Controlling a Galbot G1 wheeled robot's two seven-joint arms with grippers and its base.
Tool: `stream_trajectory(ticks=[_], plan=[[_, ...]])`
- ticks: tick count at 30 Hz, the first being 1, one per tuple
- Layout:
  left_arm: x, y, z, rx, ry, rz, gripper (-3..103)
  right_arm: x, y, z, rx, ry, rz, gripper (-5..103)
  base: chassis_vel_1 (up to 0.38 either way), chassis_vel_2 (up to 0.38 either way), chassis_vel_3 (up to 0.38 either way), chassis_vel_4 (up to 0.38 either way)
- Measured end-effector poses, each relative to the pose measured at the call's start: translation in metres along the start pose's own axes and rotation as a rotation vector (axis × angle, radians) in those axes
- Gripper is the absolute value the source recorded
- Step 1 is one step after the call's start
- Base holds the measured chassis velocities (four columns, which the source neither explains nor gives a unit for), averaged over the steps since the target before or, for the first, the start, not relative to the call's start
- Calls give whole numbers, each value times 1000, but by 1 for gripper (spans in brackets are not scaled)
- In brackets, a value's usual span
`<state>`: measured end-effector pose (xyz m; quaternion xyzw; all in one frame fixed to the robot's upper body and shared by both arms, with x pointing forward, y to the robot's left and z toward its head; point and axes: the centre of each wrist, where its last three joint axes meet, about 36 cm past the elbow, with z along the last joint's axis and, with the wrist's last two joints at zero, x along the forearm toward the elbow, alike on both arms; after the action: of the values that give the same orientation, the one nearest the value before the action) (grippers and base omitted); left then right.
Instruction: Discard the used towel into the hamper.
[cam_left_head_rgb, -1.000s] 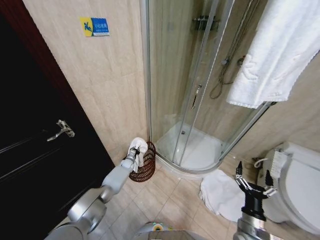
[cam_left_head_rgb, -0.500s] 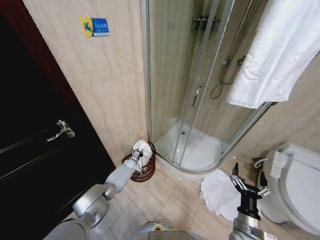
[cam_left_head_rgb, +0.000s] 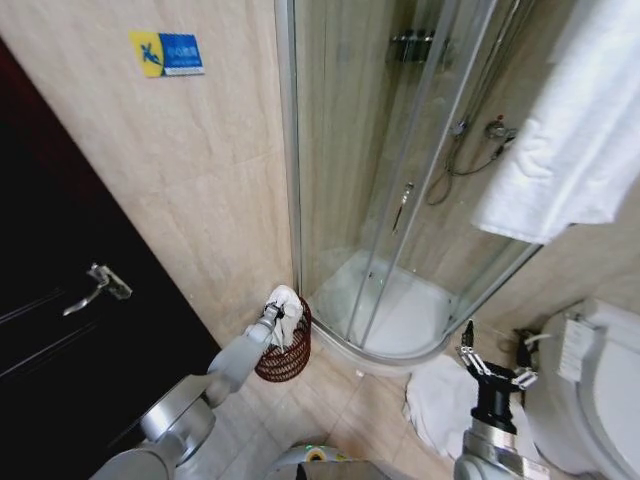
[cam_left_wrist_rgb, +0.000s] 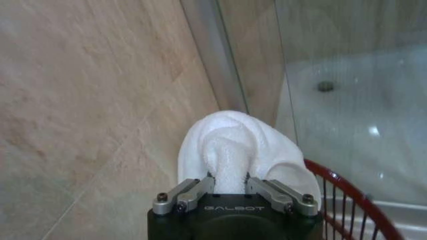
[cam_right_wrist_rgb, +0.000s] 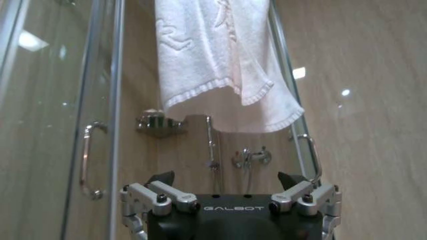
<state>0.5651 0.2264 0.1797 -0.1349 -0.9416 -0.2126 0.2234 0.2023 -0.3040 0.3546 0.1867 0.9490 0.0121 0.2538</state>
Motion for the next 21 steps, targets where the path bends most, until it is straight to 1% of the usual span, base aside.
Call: stream_trajectory(ticks=[1, 2, 5, 12, 15, 16, 18, 19, 20, 21], plan=[[3, 1, 8, 3, 19, -1, 10, -1, -1, -1, 0, -3, -4, 100, 0, 0, 0, 0], [3, 1, 8, 3, 19, -1, 10, -1, -1, -1, 0, -3, -4, 100, 0, 0, 0, 0], [11, 4, 27, 4, 58, 0, 10, 1, 0, -2, -1, -1, -8, 100, 20, -17, -51, -23], [19, 4, 46, -9, 93, 25, 10, 3, 1, -4, -1, -7, -10, 100, 61, -18, -17, 38], [25, -6, 56, -28, 107, 60, 10, 4, 0, -5, 4, -10, -8, 100, 0, 0, 0, 0], [25, -6, 56, -28, 107, 60, 10, 4, 0, -5, 4, -10, -8, 100, 0, 0, 0, 0], [26, -17, 58, -38, 114, 64, 10, 6, -1, -4, 7, -7, -5, 100, 0, 0, 0, 0], [26, -22, 58, -37, 121, 58, 7, 7, -2, -4, 10, -3, -3, 100, 0, 0, 0, 0], [26, -22, 58, -37, 121, 58, 7, 7, -2, -4, 10, -3, -3, 100, 0, 0, 0, 0], [26, -29, 56, -33, 125, 58, 10, 8, -2, -3, 13, 0, -2, 100, 0, 0, 0, 0]])
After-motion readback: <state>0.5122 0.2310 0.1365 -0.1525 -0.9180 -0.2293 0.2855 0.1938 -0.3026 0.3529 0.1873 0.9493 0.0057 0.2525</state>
